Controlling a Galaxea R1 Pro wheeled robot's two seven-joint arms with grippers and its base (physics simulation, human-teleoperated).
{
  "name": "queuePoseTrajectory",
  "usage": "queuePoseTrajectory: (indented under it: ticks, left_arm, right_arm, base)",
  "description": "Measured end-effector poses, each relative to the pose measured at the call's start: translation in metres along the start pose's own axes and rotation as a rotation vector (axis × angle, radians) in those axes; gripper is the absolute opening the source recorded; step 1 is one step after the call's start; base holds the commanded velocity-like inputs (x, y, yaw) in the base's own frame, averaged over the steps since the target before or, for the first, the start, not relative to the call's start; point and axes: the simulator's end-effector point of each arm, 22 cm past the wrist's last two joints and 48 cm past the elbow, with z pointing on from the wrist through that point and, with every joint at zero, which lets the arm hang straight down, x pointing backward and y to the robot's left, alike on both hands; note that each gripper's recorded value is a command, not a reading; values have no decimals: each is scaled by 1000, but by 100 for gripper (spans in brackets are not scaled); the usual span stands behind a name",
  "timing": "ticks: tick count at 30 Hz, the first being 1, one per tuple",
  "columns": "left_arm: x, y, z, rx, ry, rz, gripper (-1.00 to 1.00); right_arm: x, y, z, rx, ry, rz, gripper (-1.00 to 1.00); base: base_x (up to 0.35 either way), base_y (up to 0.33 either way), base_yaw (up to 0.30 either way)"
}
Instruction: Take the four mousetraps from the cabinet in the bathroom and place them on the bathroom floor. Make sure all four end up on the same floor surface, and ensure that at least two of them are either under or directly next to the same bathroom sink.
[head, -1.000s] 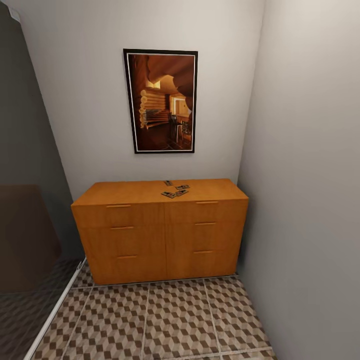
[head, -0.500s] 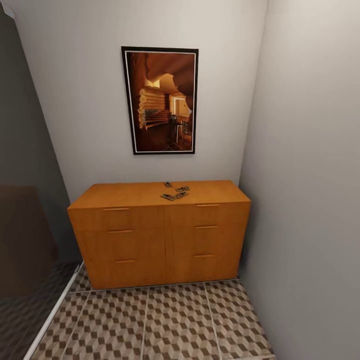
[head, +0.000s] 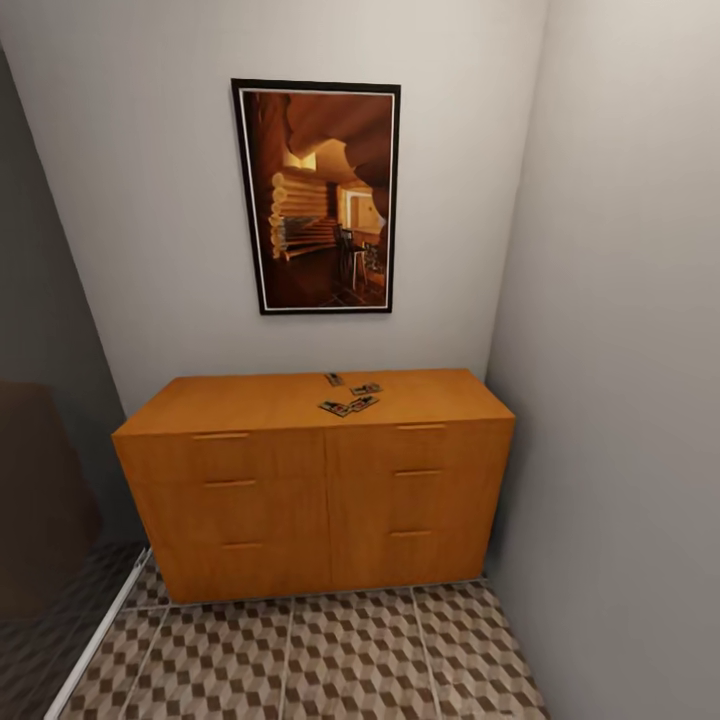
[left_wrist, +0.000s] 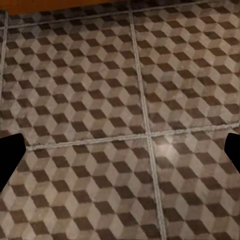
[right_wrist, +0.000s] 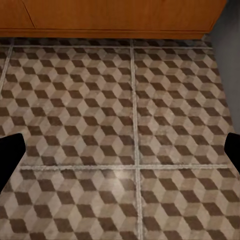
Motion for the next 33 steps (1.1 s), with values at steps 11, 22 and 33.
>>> queuePoseTrajectory:
  ticks: [11,22,33]
  left_arm:
    - [1,0,0,0,2,0,100]
    - [1,0,0,0,2,0,100]
    - [1,-1,0,1,3,0,100]
  right_arm:
    - [0,0,1,0,1,0,100]
    - [0,1,0,-1,2,1,100]
    - [0,1,1,-1,3,1,100]
  base:
    - [60,0,0]
    - [1,0,0]
    - [-148,0,0]
